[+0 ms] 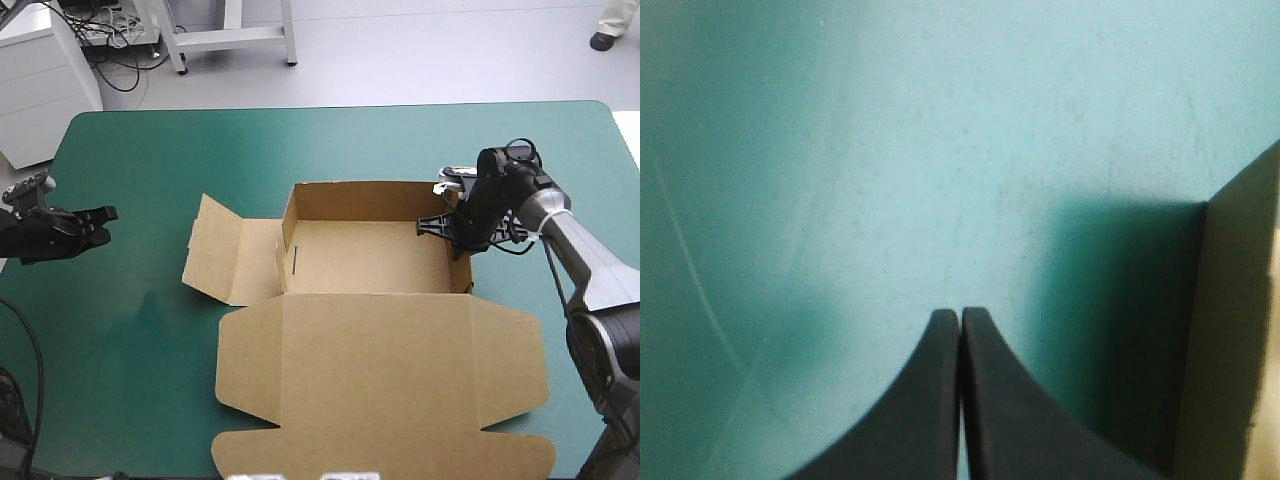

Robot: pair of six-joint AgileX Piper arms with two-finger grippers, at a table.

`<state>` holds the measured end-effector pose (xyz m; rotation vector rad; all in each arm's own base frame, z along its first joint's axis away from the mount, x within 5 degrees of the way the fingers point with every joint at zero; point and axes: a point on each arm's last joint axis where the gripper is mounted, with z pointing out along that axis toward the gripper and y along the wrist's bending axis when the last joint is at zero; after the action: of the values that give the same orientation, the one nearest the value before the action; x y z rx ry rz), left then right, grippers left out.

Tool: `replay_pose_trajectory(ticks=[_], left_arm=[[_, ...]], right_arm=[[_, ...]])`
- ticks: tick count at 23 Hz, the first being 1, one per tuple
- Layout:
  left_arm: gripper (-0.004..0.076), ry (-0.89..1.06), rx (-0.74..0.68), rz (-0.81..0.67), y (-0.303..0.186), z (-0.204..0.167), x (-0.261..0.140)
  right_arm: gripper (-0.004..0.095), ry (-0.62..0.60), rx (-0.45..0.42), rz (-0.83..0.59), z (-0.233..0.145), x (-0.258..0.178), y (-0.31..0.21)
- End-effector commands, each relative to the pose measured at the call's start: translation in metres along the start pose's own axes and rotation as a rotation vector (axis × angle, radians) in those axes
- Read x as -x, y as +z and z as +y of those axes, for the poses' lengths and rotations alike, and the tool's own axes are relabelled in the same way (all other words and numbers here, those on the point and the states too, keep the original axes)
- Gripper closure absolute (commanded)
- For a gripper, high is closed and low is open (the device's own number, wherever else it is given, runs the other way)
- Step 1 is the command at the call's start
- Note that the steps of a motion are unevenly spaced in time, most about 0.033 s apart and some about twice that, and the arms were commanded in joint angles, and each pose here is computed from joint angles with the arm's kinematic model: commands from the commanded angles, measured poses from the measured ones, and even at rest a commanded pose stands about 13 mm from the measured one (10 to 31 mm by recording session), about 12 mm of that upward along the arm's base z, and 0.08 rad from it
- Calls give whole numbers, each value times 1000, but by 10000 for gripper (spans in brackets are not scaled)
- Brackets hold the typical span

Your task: Fold the box

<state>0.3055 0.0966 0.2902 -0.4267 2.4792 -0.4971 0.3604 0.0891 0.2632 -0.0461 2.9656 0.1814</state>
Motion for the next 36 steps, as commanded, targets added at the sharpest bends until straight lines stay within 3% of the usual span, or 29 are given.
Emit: replay_pose_trajectory(ticks=[1, 3, 13, 20, 27, 28, 32, 33, 34, 36], left_arm=[[756, 5, -12, -75, -15, -9, 7], [756, 33, 20, -57, -15, -6, 5], [756, 58, 40, -16, -15, -4, 2], [756, 114, 33, 37, -15, -5, -3], [737, 176, -20, 60, -14, -11, -6], [673, 242, -37, 81, -12, -17, -8], [432, 397, -67, 103, -8, -27, -11], [269, 406, -68, 112, -6, -32, -12], [172, 393, -80, 124, -4, -35, -14], [157, 397, -91, 140, -4, -38, -16]], right_arm=[[916, -49, 20, -61, 2, -2, -46], [916, -111, 26, -123, 3, -7, -72], [916, -165, 66, -458, 0, -75, -191], [916, -195, 86, -593, -2, -105, -227], [931, -204, 128, -678, 1, -108, -238], [931, -263, 105, -683, 1, -108, -238], [931, -273, 102, -686, 1, -108, -238], [931, -273, 102, -688, 1, -108, -238], [931, -272, 107, -695, 2, -108, -238], [931, -266, 139, -716, 4, -107, -240]])
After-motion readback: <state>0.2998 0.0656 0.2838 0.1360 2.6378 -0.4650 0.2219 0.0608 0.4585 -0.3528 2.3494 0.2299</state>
